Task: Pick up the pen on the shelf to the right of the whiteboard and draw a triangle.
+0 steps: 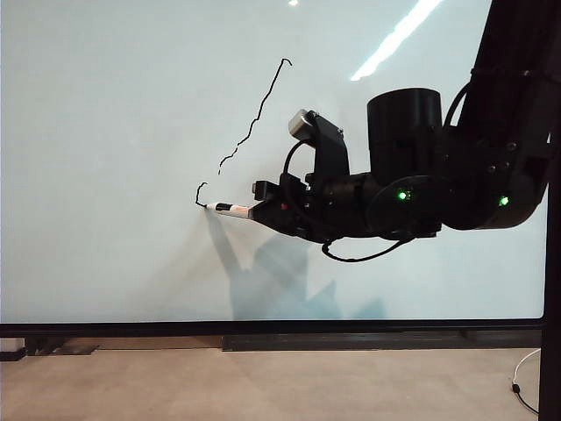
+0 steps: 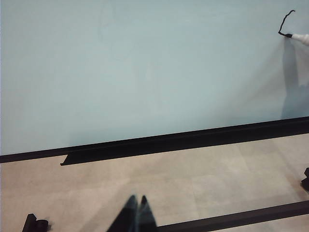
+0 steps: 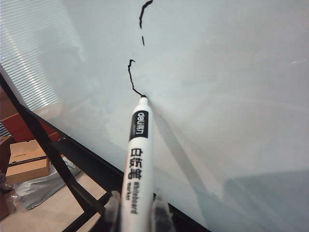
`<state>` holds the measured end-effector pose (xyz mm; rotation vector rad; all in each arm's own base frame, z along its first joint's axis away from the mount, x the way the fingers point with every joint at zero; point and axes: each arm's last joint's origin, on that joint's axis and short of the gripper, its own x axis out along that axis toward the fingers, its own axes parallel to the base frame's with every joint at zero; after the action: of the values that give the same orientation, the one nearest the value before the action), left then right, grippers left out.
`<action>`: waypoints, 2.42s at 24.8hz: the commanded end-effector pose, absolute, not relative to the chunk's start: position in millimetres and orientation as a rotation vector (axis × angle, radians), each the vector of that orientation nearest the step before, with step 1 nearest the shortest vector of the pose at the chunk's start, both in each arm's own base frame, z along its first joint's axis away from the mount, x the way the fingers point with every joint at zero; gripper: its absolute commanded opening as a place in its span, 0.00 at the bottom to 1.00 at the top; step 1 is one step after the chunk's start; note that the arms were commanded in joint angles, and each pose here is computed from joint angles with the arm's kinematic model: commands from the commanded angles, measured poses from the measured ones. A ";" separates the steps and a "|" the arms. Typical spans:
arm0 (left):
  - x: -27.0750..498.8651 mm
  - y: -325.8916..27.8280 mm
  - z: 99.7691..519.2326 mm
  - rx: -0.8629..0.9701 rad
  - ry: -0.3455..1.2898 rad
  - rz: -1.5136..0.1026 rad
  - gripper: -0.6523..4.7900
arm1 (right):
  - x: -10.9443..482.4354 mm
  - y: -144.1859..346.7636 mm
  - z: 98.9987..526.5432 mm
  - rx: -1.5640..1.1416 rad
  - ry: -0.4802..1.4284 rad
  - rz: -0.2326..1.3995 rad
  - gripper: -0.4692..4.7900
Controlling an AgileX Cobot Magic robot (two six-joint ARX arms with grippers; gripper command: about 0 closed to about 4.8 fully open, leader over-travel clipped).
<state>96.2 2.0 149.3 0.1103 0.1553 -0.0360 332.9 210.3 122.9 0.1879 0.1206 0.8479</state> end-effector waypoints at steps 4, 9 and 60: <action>96.0 1.9 150.1 0.111 0.155 -0.039 0.11 | 339.0 201.8 130.0 0.195 0.076 0.794 0.08; 96.0 1.9 150.1 0.111 0.155 -0.039 0.11 | 340.7 190.7 128.3 0.195 0.076 0.781 0.08; 96.0 1.9 150.1 0.111 0.155 -0.039 0.11 | 303.1 22.0 132.1 0.157 0.045 0.419 0.08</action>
<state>96.2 2.0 149.3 0.1104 0.1554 -0.0356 300.0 27.1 124.3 0.1668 0.1066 0.4971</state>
